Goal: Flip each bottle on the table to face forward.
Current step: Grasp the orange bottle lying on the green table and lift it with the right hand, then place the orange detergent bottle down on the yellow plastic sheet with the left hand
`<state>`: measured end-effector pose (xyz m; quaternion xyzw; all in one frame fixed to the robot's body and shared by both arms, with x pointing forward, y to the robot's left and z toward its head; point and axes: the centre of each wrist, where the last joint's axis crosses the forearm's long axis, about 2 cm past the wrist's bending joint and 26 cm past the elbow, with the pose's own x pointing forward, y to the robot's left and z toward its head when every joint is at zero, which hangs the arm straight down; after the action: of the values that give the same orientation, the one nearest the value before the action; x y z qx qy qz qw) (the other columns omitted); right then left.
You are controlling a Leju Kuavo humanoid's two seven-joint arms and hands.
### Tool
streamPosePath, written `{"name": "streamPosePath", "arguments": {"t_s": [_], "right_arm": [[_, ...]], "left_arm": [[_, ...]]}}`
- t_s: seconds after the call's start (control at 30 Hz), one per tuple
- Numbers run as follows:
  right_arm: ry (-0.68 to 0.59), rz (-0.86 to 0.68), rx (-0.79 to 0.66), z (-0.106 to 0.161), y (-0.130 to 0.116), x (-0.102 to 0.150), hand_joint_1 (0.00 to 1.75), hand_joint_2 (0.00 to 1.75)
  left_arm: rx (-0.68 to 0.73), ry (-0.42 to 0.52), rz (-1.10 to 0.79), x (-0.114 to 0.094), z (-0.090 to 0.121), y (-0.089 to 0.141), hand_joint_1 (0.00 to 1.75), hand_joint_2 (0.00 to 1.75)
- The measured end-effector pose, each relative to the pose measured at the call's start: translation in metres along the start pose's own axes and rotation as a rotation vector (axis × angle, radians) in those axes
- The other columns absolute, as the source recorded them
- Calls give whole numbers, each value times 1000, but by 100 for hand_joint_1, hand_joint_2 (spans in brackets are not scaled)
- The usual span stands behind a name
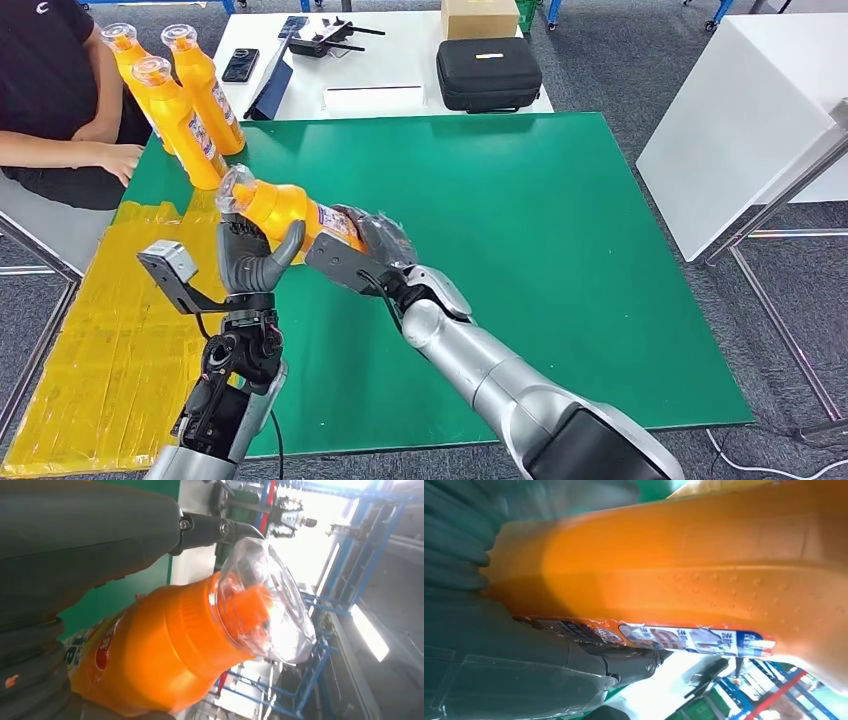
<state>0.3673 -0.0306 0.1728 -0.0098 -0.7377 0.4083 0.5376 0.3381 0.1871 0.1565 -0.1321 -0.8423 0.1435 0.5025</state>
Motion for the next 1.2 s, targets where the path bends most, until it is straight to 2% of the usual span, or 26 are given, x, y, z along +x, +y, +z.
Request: {"name": "streamPosePath", "arguments": {"t_s": [0.37,0.6,0.87,1.2], "right_arm": [[-55,161,-28,-1,8,14,175,175],[-37,275,-43,-2,11,24,175,175],[26,232,-32,-1,17,26,175,175],[74,215,19,5,29,24,175,175]], "left_arm": [[4,-9,-4,2,0,9,0,175],[-70,92,181,3,5,-1,0,175],[-110,173,327,2,2,-28,0,175],[-90,207,348,-3,7,-31,0,175]]}}
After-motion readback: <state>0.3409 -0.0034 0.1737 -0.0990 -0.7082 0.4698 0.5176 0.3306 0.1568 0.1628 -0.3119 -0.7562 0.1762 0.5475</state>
